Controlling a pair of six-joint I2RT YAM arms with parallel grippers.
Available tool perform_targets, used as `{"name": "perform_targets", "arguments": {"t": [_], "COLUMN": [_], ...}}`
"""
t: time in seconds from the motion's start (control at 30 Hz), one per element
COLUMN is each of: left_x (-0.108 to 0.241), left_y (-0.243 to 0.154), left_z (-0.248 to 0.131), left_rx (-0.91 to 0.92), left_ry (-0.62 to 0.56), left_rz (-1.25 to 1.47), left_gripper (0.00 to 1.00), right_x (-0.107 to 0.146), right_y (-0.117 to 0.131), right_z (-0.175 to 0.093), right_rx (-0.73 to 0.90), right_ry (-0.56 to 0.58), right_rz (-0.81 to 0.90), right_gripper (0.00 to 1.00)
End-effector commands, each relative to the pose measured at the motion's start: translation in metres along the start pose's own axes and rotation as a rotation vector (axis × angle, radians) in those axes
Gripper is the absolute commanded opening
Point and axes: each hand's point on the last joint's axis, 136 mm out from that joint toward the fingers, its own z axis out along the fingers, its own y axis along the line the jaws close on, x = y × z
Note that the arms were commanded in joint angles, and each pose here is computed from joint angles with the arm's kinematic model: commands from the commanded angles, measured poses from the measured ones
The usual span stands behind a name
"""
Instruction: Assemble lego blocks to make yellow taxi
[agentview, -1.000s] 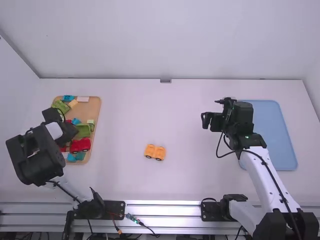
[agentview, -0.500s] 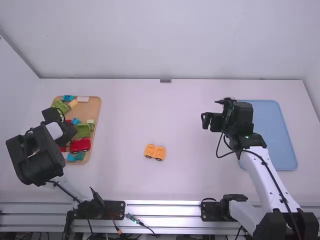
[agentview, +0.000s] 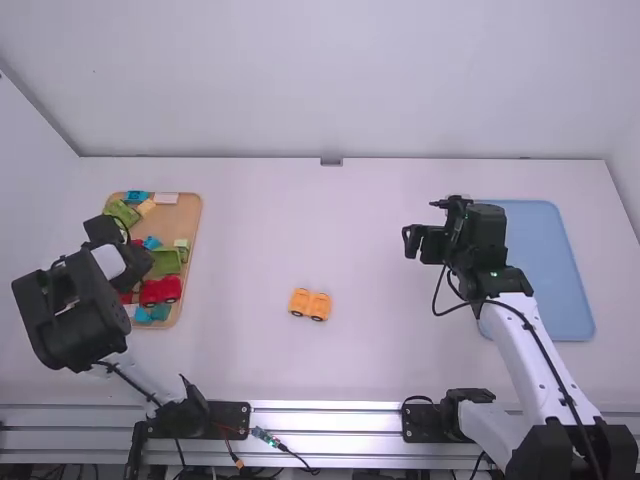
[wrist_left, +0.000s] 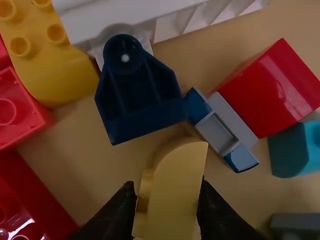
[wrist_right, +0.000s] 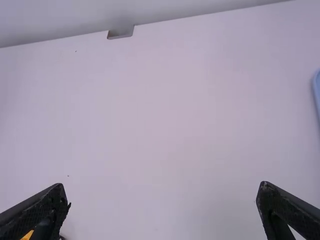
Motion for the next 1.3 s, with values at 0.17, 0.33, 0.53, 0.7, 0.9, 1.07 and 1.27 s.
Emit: {"name": "perform_targets", "arguments": {"t": [0.17,0.33,0.53,0.7,0.9,1.07,1.27], "left_x": [0.006,0.003,-0.013,-0.031,-0.046,-0.050,-0.032], "left_y": [0.001,-0.001,-0.017,-0.026,-0.031,-0.050,-0.113], "left_z": [0.002,0.001,-0.009,-0.031,-0.070,-0.112,-0.181], "left_rx": [0.000,0.007,0.082,0.121,0.144,0.198,0.284], "left_ry": [0.018,0.011,-0.012,-0.044,-0.100,-0.169,-0.332], "left_rz": [0.010,0.005,0.004,-0.003,0.001,0.090,0.423], "left_gripper": [0.23,0.22,0.02,0.02,0.02,0.02,0.02], "right_x": [-0.018,-0.018,-0.019,-0.019,-0.021,-0.025,-0.029], "right_y": [0.006,0.006,0.006,0.006,0.012,0.031,0.040], "right_z": [-0.010,-0.010,-0.010,-0.010,-0.010,-0.012,-0.014], "right_rx": [-0.005,-0.005,-0.005,-0.006,-0.042,-0.153,-0.204], "right_ry": [-0.049,-0.050,-0.051,-0.053,-0.058,-0.070,-0.078], "right_rz": [-0.016,-0.015,-0.015,-0.016,-0.016,-0.029,0.071], "right_gripper": [1.00,0.99,0.99,0.99,0.99,0.99,1.00]}}
